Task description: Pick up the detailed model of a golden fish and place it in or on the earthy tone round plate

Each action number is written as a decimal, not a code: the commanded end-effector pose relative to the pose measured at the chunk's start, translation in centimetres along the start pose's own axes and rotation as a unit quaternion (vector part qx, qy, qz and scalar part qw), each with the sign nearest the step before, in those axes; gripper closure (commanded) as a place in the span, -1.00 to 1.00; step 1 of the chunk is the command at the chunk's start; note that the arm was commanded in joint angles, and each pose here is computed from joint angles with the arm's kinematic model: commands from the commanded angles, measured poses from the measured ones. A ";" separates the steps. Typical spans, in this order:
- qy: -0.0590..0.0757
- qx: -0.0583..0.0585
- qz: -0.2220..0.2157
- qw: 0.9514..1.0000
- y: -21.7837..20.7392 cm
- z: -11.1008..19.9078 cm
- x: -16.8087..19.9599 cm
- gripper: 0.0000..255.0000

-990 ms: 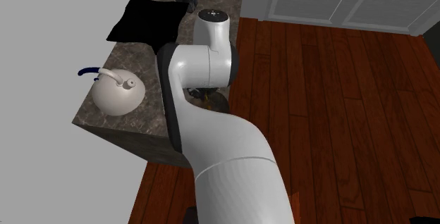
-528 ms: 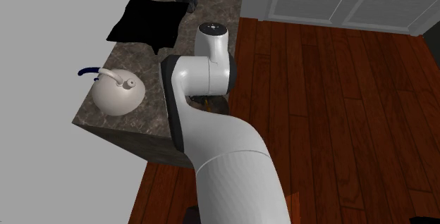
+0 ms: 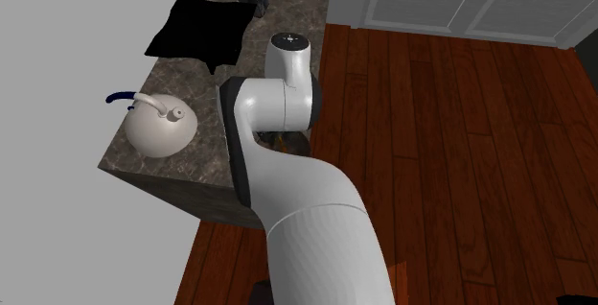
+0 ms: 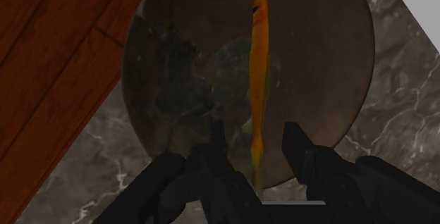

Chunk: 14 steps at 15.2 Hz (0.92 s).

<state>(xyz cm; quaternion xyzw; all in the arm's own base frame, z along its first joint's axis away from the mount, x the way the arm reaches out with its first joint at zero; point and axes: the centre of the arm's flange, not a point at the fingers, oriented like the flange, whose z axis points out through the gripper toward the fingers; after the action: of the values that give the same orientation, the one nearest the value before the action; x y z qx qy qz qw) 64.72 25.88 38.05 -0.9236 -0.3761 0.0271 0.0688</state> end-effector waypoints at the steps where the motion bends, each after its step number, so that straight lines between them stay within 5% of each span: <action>1: 0.000 0.000 0.000 1.000 0.0 0.0 0.0 -1.00; 5: 0.000 0.000 0.000 1.000 0.0 0.0 0.0 -1.00; 9: 0.000 0.000 0.000 1.000 0.0 -5.0 0.0 -1.00; 14: 0.000 0.000 0.000 1.000 0.0 -5.0 0.0 -1.00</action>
<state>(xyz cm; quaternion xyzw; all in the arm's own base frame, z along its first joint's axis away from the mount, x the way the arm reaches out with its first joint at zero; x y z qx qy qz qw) 65.24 25.34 42.97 -0.9236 -0.3761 0.0270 0.0688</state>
